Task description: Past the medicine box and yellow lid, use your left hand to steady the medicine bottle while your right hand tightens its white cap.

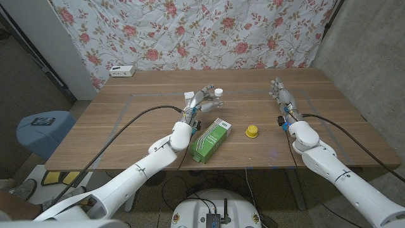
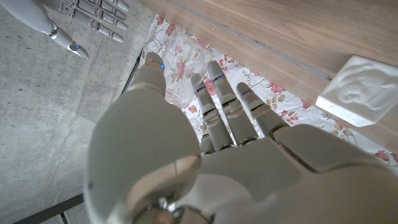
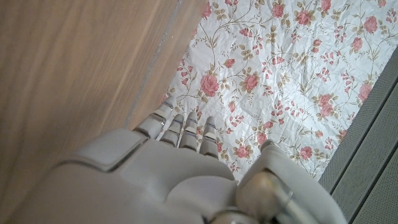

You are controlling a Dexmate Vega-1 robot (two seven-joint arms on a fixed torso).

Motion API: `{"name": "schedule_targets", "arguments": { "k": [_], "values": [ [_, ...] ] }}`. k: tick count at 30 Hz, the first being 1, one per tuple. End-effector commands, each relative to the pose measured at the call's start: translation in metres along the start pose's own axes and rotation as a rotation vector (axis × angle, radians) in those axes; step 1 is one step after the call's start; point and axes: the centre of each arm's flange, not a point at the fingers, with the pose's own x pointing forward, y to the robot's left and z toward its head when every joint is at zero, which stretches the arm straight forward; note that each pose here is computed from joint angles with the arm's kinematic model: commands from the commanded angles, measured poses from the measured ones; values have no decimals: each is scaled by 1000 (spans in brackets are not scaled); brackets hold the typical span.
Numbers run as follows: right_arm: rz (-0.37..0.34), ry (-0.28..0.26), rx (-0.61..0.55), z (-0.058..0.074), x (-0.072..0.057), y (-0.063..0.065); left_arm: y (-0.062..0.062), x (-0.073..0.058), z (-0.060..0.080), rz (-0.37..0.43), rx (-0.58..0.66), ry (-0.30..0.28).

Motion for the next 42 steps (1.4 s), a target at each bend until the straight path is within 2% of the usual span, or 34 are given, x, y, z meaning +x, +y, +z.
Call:
{"name": "schedule_targets", "arguments": {
  "k": [1, 3, 8, 18, 28, 42],
  "values": [
    [17, 24, -121, 17, -2, 5, -5, 8, 6, -21, 7, -3],
    [22, 21, -109, 19, -2, 6, -6, 8, 7, -15, 12, -5],
    [45, 21, -167, 28, -2, 9, -7, 10, 7, -2, 6, -16],
    [88, 39, -304, 52, -3, 14, -14, 13, 9, -19, 0, -30],
    [121, 19, -390, 68, -5, 21, -19, 16, 13, -40, -5, -46],
    [179, -5, -531, 100, -6, 24, -26, 24, 16, -69, -11, -78]
  ]
}}
